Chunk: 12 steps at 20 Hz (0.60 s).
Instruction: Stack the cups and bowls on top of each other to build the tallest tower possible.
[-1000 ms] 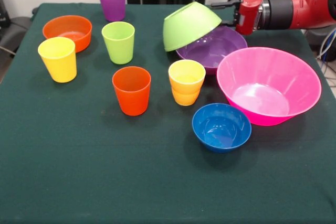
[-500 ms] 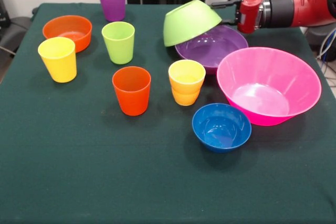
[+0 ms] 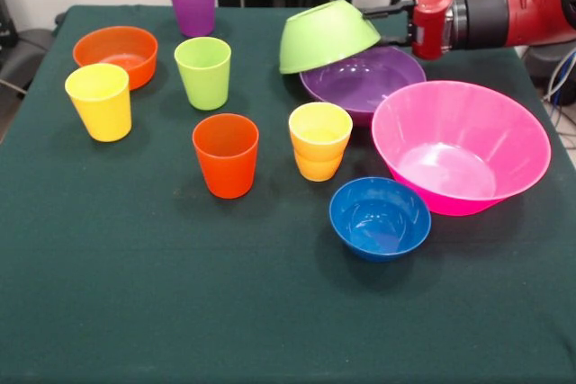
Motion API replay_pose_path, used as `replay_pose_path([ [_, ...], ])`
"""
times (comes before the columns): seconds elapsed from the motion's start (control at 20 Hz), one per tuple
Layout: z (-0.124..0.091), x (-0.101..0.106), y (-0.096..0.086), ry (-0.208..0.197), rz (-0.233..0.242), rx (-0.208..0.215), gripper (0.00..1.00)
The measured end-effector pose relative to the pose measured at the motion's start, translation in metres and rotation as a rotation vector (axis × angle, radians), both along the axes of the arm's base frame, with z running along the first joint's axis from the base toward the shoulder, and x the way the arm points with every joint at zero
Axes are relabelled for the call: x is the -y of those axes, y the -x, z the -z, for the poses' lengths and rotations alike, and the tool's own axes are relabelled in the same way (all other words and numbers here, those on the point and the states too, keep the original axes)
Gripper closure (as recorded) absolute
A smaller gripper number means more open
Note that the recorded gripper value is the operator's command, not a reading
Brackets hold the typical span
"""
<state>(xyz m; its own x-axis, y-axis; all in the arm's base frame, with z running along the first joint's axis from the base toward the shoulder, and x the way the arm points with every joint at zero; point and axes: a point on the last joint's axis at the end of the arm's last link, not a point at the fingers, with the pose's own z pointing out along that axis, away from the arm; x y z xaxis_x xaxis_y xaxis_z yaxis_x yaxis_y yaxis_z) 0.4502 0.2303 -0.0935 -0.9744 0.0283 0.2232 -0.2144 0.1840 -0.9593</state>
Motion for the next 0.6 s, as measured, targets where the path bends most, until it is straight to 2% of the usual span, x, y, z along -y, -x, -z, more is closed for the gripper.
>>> replay_pose_path([
  [0.6,-0.013,-0.013,-0.01,-0.077,0.096,-0.006,0.0],
])
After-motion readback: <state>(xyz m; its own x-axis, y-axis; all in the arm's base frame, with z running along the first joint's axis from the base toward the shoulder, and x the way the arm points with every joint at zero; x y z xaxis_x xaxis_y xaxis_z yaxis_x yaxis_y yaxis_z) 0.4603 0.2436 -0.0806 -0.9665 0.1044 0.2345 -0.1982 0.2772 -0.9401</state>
